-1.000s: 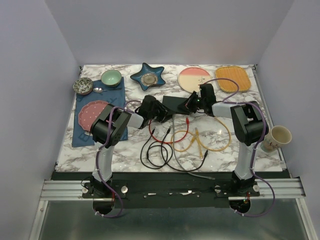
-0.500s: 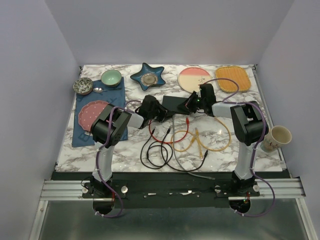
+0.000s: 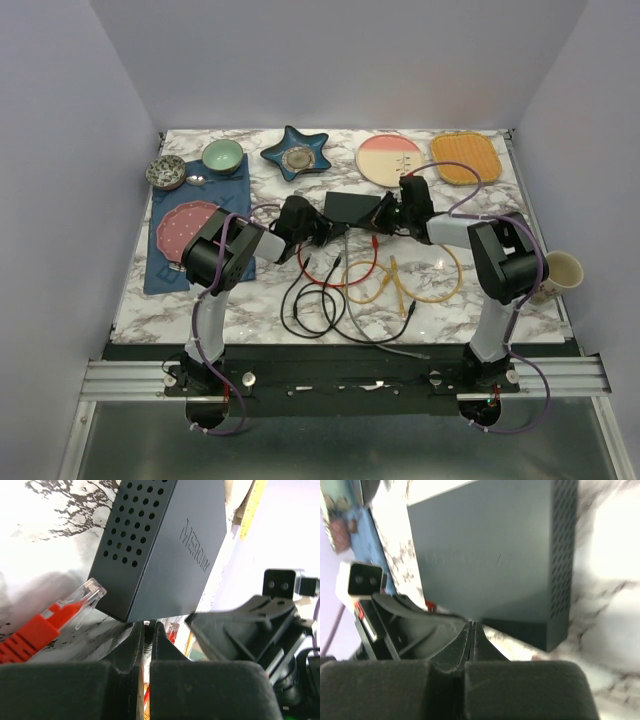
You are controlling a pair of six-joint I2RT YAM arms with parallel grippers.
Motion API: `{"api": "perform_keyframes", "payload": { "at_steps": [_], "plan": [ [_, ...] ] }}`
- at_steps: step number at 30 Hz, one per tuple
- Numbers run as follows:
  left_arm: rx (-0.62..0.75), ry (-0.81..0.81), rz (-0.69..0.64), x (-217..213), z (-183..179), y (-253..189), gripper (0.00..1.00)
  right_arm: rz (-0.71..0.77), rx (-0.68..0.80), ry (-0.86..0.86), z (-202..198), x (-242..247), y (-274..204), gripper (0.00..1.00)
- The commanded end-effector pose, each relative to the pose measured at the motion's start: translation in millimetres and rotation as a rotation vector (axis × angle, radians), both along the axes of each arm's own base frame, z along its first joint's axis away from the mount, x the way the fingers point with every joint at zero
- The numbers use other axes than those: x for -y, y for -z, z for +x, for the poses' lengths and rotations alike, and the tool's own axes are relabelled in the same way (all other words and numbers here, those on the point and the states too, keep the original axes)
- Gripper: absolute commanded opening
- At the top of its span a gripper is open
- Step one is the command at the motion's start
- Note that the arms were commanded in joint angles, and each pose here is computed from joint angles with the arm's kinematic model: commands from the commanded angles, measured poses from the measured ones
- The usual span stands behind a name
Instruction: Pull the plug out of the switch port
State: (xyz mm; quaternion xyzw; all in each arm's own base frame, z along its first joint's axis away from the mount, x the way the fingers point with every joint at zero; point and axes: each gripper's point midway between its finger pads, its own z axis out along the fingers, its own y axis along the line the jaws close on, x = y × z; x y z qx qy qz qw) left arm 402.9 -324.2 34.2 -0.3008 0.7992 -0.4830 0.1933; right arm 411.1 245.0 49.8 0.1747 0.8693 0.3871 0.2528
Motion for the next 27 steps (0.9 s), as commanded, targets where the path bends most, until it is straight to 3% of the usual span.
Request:
{"api": "perform_keyframes", "payload": {
  "at_steps": [1, 11, 27],
  "plan": [
    [-0.143, -0.03, 0.101, -23.5, -22.3, 56.8, 0.0, -0.067, 0.027, -0.025, -16.4, -1.5, -3.9, 0.01],
    [-0.146, 0.009, 0.074, -21.4, -33.7, 57.2, 0.0, -0.103, -0.053, -0.1, -40.6, -15.6, 17.0, 0.01],
    [-0.197, 0.084, 0.115, -37.9, -80.7, 78.0, 0.0, -0.118, -0.094, -0.08, -12.1, -26.2, 33.1, 0.01]
  ]
}}
